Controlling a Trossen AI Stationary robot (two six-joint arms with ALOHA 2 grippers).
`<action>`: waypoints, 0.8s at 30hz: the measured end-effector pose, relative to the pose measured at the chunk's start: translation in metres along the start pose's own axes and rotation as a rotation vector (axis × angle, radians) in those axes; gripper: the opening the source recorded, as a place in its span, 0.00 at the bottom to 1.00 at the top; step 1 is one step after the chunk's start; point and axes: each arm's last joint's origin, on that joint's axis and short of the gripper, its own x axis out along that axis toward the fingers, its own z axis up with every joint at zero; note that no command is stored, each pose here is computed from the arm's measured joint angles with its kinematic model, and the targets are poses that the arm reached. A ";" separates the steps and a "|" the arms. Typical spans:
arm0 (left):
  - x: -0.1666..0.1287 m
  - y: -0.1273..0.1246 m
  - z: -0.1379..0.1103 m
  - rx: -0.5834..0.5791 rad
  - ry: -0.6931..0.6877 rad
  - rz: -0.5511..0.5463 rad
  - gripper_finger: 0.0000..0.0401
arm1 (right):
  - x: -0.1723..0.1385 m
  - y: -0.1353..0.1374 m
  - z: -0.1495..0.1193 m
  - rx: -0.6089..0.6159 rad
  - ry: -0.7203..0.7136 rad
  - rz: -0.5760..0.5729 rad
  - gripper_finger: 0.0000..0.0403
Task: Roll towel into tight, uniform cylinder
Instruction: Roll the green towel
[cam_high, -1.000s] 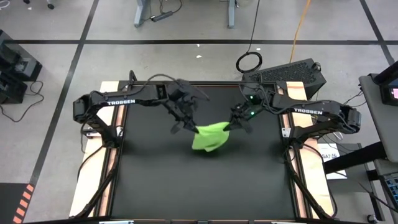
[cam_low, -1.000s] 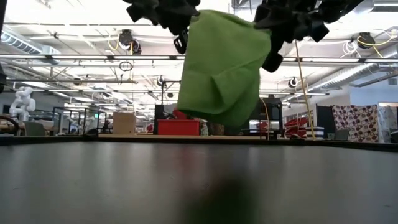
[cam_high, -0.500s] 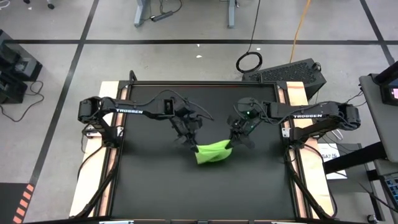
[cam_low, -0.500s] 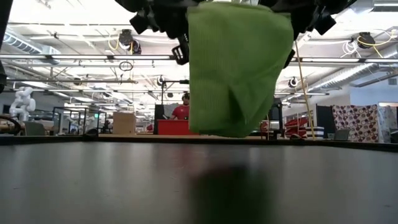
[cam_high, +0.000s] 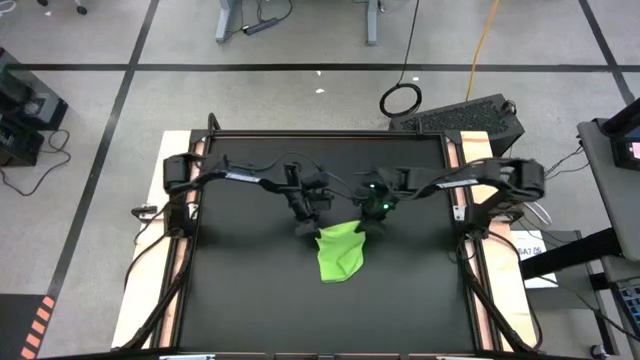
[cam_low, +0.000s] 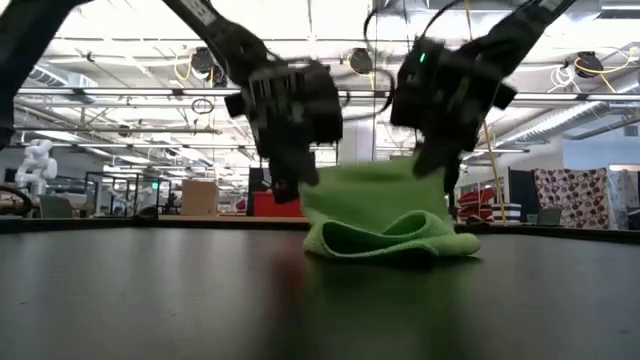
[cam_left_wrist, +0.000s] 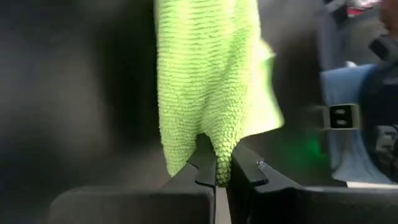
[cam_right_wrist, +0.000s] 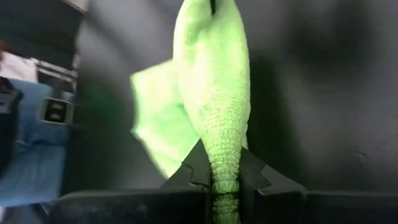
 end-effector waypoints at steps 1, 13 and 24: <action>0.001 0.007 -0.002 -0.020 0.008 0.010 0.03 | 0.003 -0.006 0.000 0.003 0.002 -0.009 0.04; -0.014 0.044 -0.003 -0.074 -0.036 0.168 0.04 | -0.001 -0.048 0.001 0.034 -0.037 -0.219 0.10; -0.021 0.052 -0.005 -0.106 -0.034 0.244 0.04 | -0.043 -0.033 0.009 -0.036 -0.140 -0.253 0.60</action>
